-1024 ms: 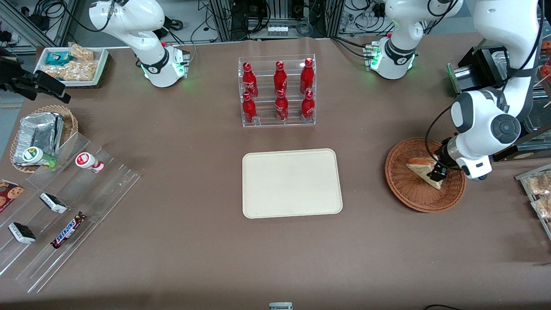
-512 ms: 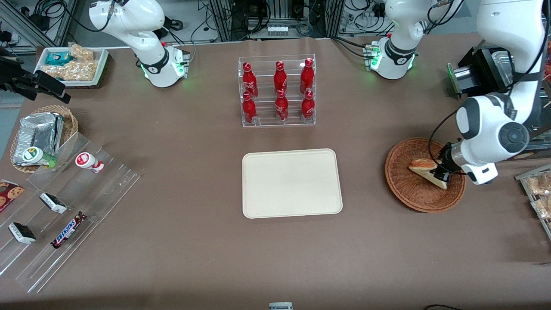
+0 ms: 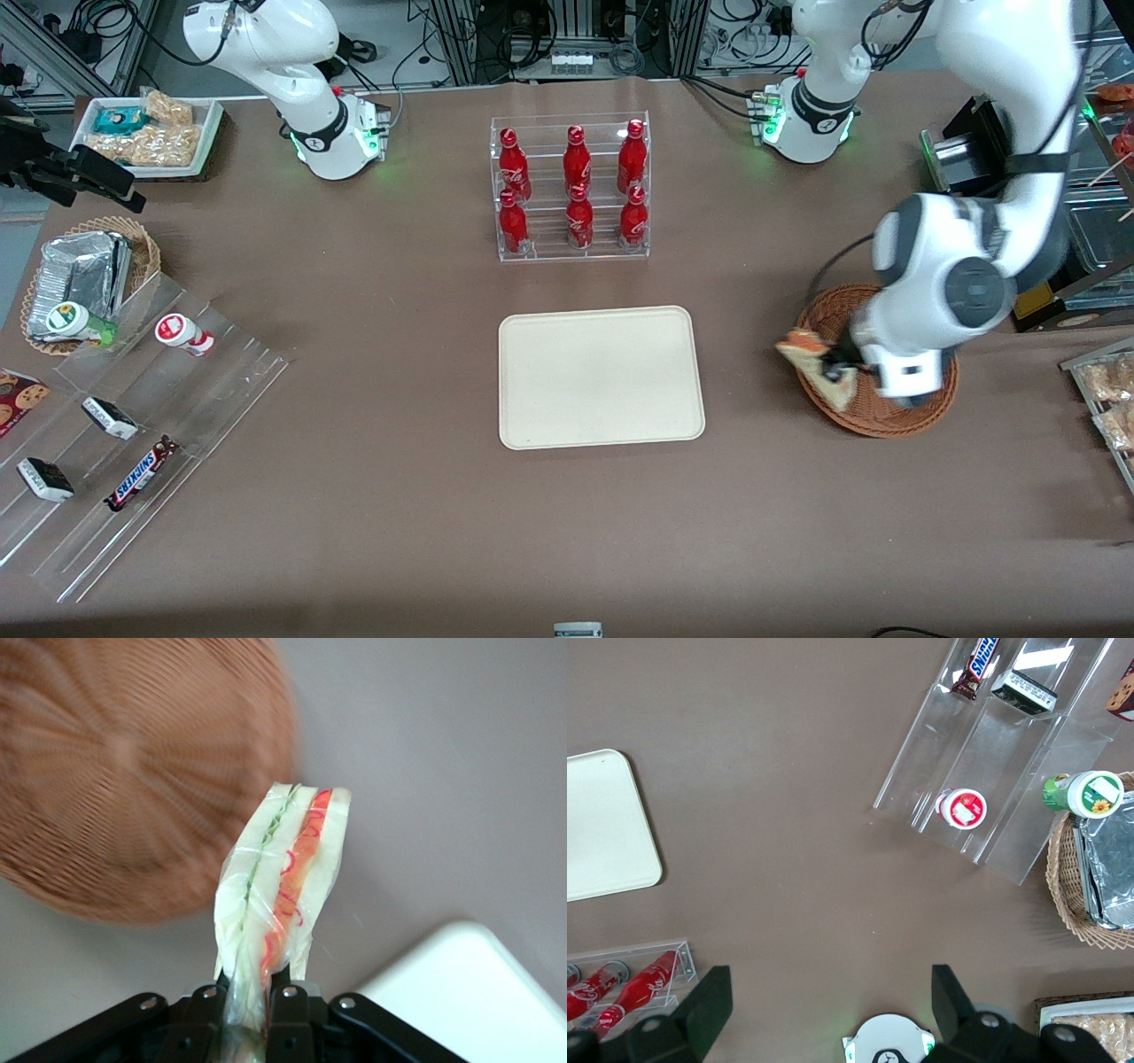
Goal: Place sandwich from basket to tray
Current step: 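Lift the sandwich and carry it with the left gripper over the cream tray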
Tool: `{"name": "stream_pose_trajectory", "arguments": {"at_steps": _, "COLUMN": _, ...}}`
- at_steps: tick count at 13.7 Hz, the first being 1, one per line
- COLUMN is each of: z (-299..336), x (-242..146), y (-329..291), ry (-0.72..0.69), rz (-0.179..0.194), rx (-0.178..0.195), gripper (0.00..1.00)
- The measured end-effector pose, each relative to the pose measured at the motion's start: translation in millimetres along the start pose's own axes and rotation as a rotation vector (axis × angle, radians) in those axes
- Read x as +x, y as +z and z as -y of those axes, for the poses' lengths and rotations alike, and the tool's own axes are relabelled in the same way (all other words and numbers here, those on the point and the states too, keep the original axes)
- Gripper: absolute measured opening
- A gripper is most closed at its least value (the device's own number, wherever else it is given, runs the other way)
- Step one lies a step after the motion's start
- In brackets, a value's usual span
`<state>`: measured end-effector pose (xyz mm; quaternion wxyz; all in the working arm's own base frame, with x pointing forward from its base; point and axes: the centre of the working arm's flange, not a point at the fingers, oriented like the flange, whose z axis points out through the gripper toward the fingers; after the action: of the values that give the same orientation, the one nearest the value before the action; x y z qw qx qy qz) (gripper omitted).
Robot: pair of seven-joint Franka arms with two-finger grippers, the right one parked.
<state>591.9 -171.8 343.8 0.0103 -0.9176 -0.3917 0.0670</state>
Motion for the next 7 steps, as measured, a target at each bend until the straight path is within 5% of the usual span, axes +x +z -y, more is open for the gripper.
{"name": "stream_pose_trajectory", "arguments": {"at_steps": 4, "z": -101, "x": -105, "y": 17, "ry": 0.267, "rz": 0.051, "rx": -0.054, "gripper": 0.15}}
{"name": "stream_pose_trajectory", "arguments": {"at_steps": 7, "z": -147, "x": -181, "y": 48, "ry": 0.401, "rz": 0.061, "rx": -0.044, "gripper": 0.15}}
